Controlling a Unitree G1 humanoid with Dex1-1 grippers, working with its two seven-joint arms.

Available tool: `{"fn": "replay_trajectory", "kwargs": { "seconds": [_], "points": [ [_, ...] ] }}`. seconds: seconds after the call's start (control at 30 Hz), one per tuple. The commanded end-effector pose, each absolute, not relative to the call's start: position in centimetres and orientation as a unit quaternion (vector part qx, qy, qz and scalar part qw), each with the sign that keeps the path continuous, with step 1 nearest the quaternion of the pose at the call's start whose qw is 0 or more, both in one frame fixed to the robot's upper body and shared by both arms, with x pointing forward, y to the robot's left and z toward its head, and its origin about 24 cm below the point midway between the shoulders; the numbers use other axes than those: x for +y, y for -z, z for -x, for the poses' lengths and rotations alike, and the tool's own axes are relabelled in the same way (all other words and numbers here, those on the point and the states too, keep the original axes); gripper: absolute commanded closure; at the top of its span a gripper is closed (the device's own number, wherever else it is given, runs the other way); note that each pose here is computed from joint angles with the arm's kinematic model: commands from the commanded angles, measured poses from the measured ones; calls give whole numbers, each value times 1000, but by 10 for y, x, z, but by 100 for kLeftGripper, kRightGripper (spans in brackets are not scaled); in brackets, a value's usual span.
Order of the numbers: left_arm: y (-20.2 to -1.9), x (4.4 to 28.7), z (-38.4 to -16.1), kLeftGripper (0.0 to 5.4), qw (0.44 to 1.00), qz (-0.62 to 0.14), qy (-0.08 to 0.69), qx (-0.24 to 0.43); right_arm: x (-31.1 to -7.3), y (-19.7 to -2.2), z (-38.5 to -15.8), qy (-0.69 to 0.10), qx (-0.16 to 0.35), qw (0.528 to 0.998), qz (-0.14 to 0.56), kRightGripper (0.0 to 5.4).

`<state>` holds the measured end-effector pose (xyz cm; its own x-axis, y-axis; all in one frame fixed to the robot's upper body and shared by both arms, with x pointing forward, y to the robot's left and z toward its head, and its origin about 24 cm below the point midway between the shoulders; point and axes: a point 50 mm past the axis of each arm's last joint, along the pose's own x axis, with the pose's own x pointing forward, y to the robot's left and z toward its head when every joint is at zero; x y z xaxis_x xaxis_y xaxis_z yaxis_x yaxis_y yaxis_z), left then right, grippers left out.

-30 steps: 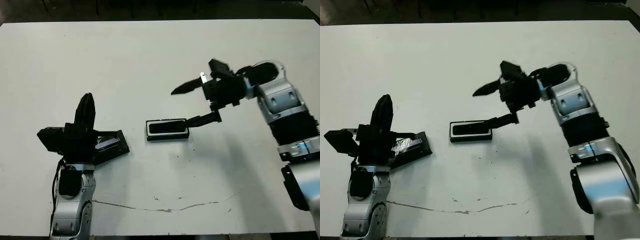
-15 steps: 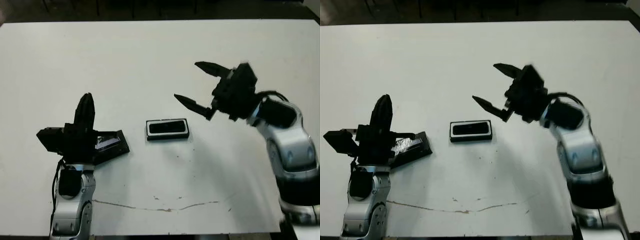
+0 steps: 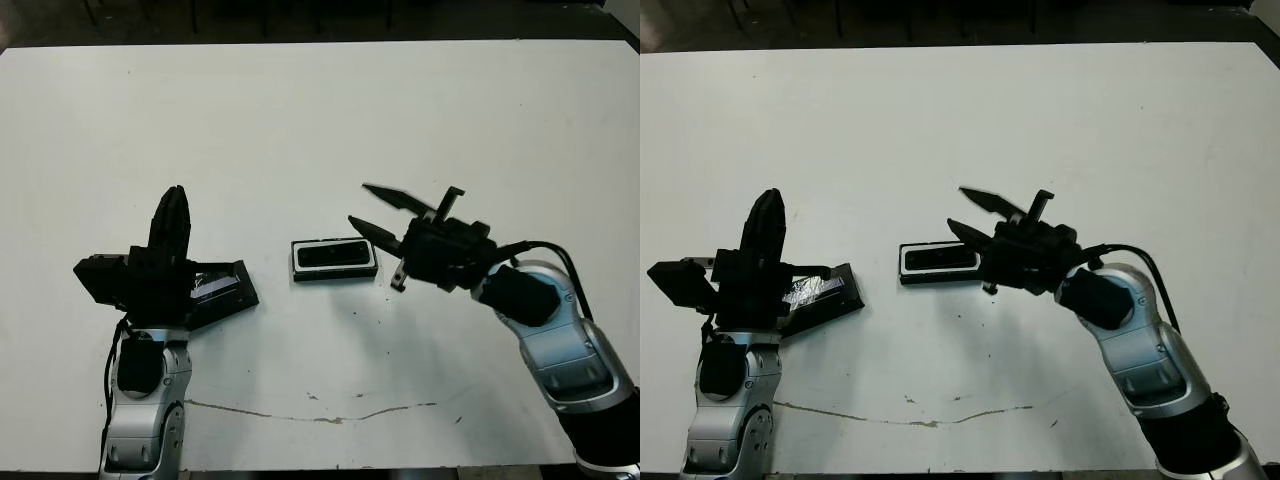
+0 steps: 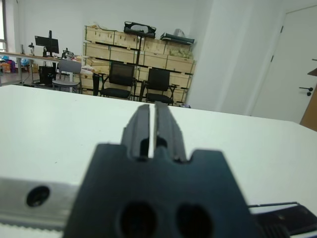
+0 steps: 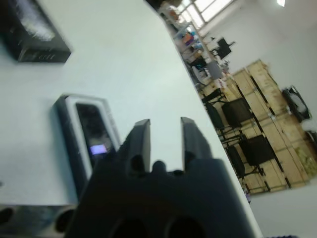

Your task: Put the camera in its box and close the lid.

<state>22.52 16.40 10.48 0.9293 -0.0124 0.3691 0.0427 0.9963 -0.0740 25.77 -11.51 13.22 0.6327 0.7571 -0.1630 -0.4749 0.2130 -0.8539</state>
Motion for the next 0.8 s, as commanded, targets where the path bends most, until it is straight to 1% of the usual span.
{"fn": "replay_trajectory", "kwargs": {
  "seconds": [0.03,0.1,0.33,0.6,0.8],
  "points": [
    [-98,166,-223,540,984,39,8,-171,-115,-119,-257,-420,-121,745,504,514],
    [-98,165,-223,540,984,42,9,-170,-113,-114,-258,-425,-108,741,508,538],
    [-97,165,-222,540,984,36,8,-172,-110,-101,-257,-424,-94,736,520,538],
    [-97,164,-220,540,985,36,7,-171,-113,-84,-250,-424,-94,724,536,538],
    [-97,163,-218,540,985,34,5,-171,-117,-82,-247,-426,-80,723,539,538]
  ]
}}
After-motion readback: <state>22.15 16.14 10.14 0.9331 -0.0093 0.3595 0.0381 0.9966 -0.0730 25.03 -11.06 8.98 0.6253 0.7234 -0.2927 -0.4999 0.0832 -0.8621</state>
